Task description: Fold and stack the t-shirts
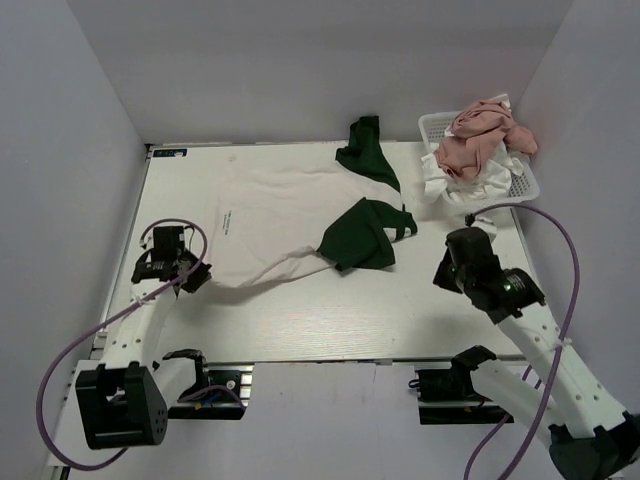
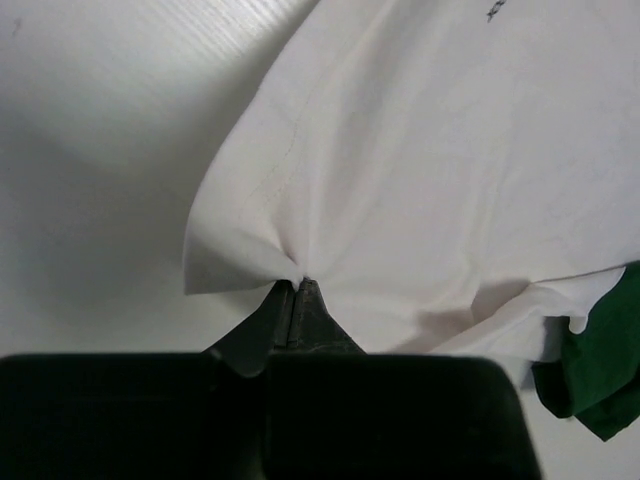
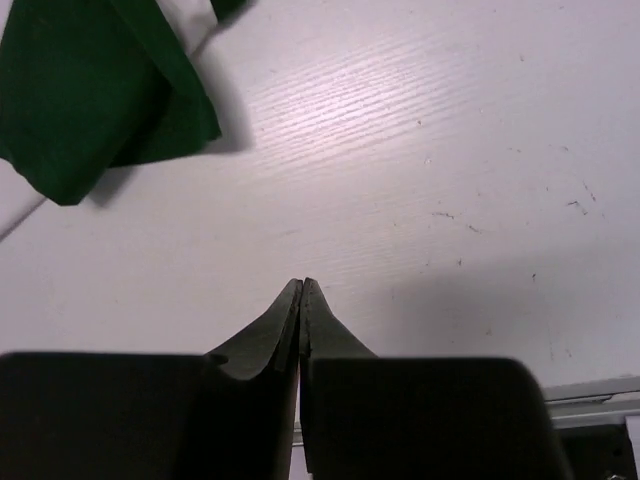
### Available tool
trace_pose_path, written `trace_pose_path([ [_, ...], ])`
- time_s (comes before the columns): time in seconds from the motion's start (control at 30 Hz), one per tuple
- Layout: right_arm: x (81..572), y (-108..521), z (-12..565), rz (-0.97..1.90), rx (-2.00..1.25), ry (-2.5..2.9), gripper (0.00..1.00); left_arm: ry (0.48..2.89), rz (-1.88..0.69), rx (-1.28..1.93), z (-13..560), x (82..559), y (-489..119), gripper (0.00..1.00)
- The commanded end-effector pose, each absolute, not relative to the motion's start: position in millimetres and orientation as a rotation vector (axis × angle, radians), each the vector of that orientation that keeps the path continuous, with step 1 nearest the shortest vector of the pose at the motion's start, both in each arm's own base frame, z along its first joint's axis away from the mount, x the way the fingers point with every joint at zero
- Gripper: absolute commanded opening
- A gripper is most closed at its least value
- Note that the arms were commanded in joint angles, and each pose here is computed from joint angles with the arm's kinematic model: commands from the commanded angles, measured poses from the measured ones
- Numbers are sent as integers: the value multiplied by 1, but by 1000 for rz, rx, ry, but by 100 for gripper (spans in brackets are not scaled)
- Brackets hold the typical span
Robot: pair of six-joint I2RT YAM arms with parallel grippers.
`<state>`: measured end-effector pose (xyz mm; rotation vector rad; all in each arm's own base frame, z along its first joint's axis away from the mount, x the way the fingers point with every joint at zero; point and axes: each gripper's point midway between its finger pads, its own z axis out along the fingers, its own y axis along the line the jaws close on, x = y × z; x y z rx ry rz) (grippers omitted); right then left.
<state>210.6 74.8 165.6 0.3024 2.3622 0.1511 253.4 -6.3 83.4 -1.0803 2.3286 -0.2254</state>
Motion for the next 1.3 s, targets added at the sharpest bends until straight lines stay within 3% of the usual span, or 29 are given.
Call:
trace_pose_path([
  [0.0,186,71,126,119,243,2493,5,2324,-165,-1139,81,234,0,0],
  [0.03,194,95,127,260,171,2484,17,2320,-187,-1132,82,236,-3,39],
  [0.07,205,105,127,303,138,2454,35,2316,-189,-1130,85,240,-2,68],
  [0.1,215,114,116,304,54,2483,46,2363,-165,-1150,80,234,-3,99],
  [0.13,221,117,115,300,39,2477,61,2372,-142,-1158,81,233,-1,100],
  [0.17,226,119,106,273,-7,2503,89,2371,-143,-1157,87,236,0,100],
  [0.57,331,180,67,324,-214,2465,90,2370,-122,-1186,81,236,5,100],
  [0.63,340,180,49,296,-207,2490,82,2374,-119,-1187,77,239,5,100],
  [0.67,346,182,49,298,-204,2488,73,2356,-129,-1179,79,244,6,100],
  [0.7,347,184,49,299,-191,2489,37,2357,-129,-1180,78,246,6,100],
  [0.77,343,182,52,308,-146,2503,0,2363,-143,-1178,76,249,4,100],
  [0.93,279,136,72,184,52,2594,0,2355,-161,-1185,74,259,3,100],
  [1.07,177,91,82,99,255,2779,0,2346,-166,-1181,74,263,3,100],
  [1.1,158,100,96,258,280,2769,0,2335,-158,-1167,78,267,5,100],
  [1.17,116,91,104,281,461,2819,0,2328,-144,-1168,80,270,8,100],
  [1.27,96,77,116,264,557,2788,4,2323,-166,-1161,84,279,6,100],
])
